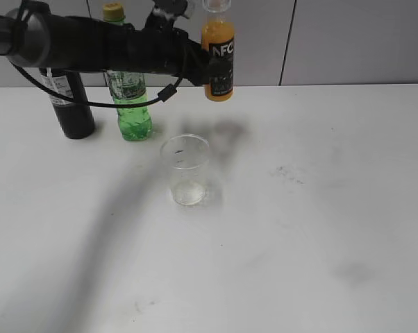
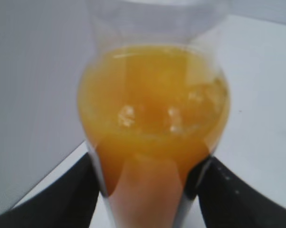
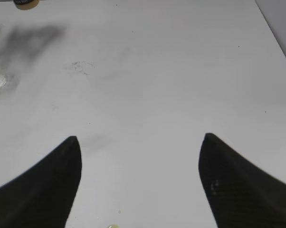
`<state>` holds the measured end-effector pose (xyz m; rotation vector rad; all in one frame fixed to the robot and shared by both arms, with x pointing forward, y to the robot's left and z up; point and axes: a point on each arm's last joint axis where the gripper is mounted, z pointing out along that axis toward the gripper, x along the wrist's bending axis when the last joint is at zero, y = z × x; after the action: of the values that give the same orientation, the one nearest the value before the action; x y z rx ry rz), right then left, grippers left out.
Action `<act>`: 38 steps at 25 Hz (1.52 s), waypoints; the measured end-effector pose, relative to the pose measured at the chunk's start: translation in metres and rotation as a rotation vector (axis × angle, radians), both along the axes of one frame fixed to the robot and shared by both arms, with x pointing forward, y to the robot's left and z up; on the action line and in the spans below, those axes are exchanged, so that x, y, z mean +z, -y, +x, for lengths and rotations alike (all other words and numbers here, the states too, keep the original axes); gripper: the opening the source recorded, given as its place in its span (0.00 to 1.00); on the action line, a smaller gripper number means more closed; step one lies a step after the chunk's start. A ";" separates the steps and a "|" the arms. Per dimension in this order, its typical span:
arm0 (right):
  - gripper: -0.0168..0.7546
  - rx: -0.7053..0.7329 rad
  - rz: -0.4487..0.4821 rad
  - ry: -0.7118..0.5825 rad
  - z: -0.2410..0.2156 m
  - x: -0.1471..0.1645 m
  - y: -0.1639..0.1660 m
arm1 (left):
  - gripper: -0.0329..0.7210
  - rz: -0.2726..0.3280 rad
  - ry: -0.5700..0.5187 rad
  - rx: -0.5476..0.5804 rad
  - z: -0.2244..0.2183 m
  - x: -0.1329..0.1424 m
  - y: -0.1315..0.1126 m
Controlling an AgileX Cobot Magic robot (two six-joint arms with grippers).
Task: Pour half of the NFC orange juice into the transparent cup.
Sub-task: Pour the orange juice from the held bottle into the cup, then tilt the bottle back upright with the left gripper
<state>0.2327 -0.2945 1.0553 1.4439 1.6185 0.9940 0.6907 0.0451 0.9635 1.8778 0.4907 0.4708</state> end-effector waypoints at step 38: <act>0.79 0.001 0.001 0.000 0.000 0.000 0.000 | 0.67 0.163 -0.017 0.321 -0.164 0.078 -0.133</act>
<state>0.2327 -0.2945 1.0553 1.4441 1.6188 0.9950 0.5269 0.1780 1.0411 1.9667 0.7914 0.7252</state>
